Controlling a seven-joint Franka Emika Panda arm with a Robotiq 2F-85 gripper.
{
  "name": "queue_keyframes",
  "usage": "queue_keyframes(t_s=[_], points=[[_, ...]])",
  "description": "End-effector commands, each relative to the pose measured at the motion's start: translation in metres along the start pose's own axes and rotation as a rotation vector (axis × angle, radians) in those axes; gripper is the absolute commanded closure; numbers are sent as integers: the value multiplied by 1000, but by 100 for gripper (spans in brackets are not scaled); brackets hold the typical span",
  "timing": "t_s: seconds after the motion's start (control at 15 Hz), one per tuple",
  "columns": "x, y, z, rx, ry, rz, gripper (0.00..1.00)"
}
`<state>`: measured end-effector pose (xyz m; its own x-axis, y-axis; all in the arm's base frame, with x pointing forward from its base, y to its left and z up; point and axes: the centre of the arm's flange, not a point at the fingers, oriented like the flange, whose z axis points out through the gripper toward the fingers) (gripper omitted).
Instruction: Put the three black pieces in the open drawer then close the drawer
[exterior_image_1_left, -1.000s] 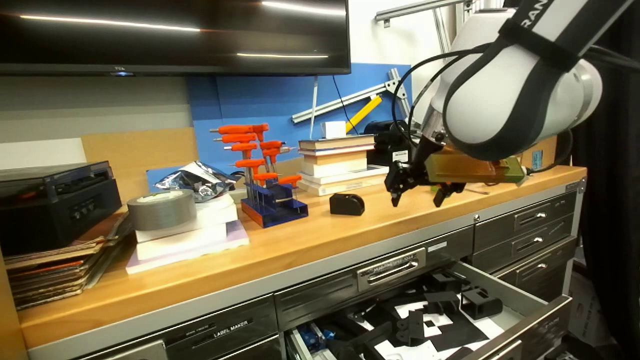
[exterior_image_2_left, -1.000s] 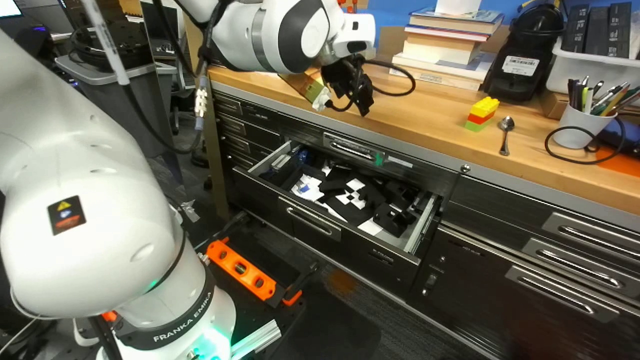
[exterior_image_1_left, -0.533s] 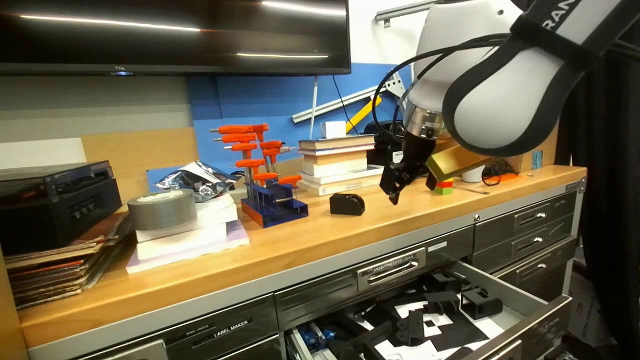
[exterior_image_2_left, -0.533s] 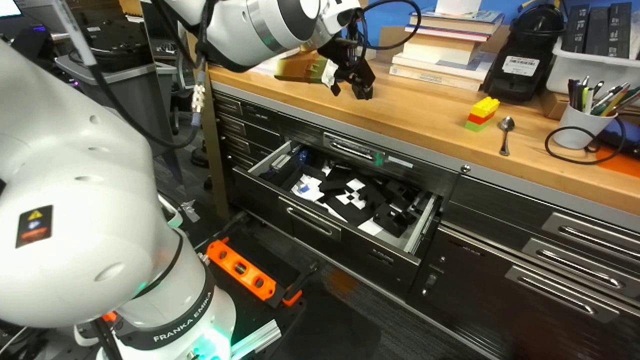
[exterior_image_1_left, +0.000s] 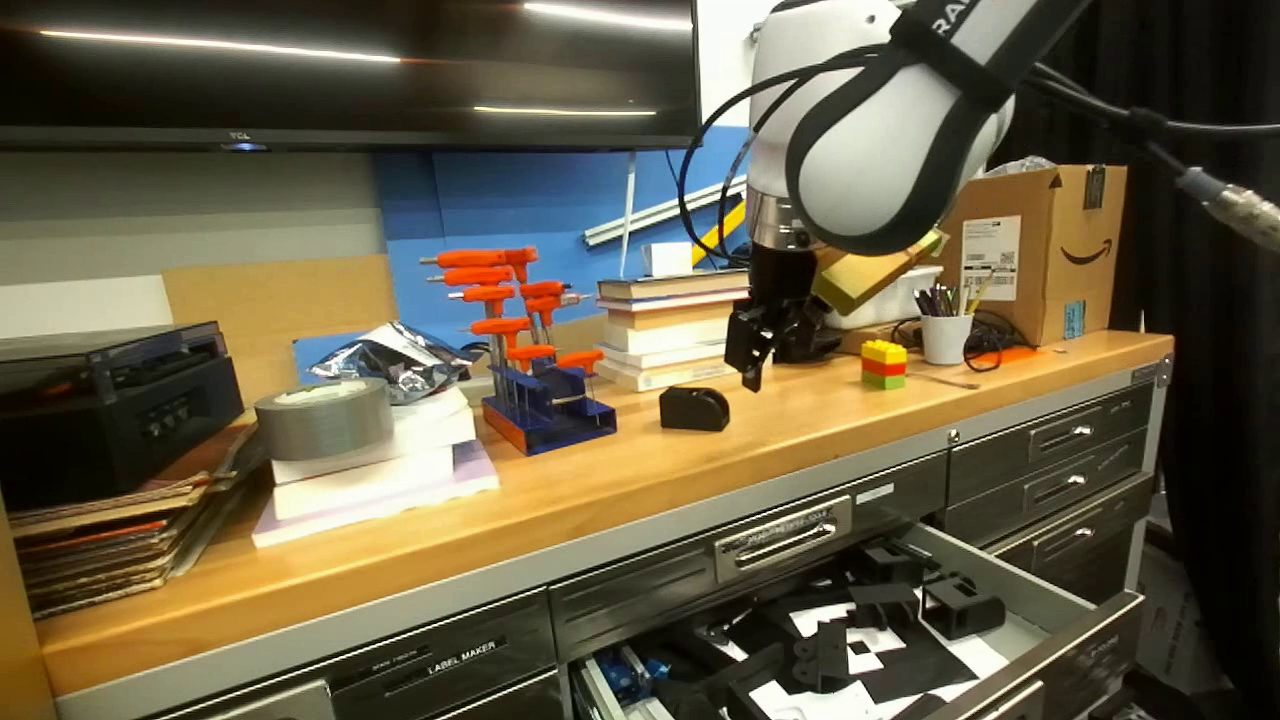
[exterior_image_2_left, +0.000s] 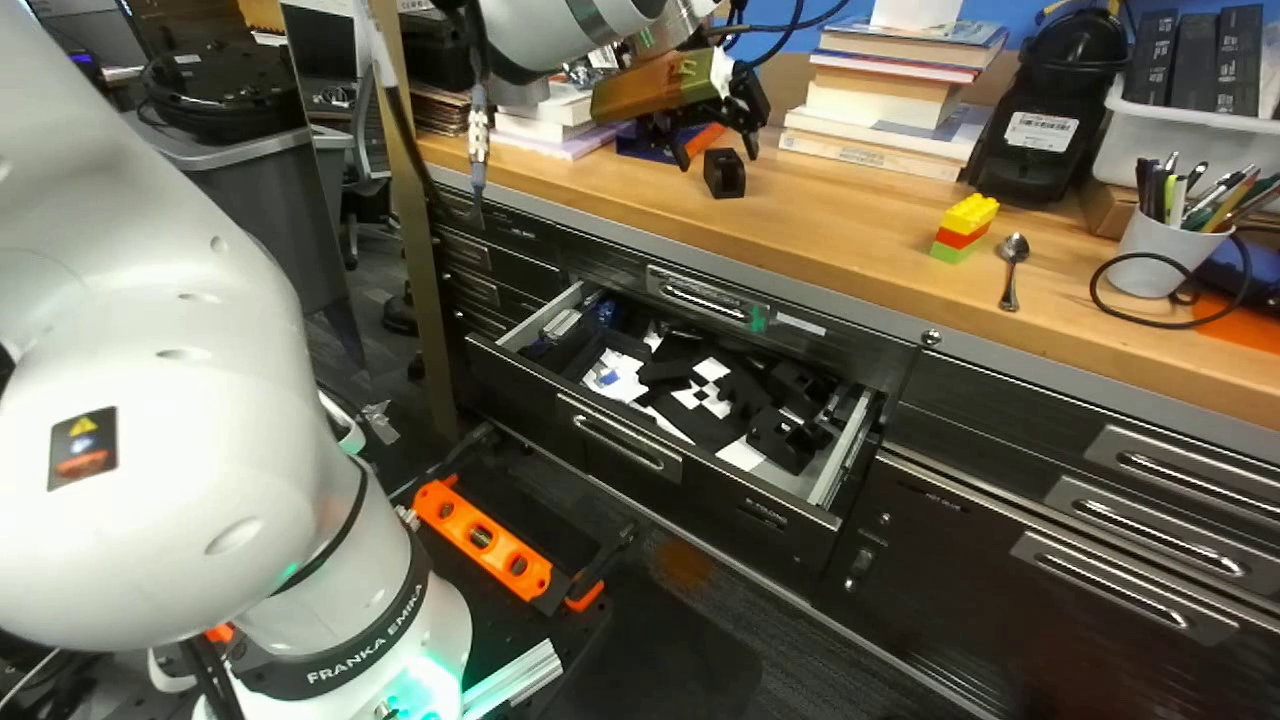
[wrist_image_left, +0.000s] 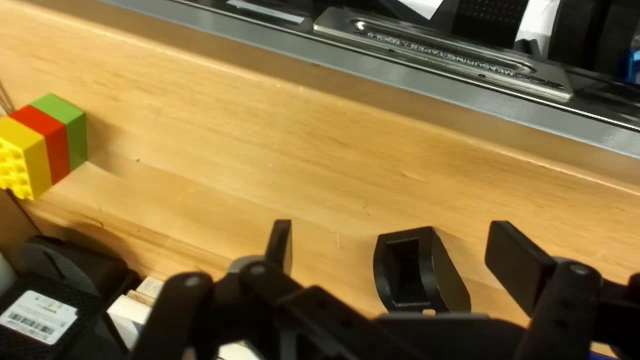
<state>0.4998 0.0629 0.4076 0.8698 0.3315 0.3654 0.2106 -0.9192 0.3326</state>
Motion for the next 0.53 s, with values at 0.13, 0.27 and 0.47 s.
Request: queue_keyframes(t_s=[0.13, 0.27, 0.47], points=[[79, 11, 14, 62, -71, -181, 0], [96, 11, 20, 82, -91, -252, 0], [113, 10, 32, 105, -119, -350, 0]])
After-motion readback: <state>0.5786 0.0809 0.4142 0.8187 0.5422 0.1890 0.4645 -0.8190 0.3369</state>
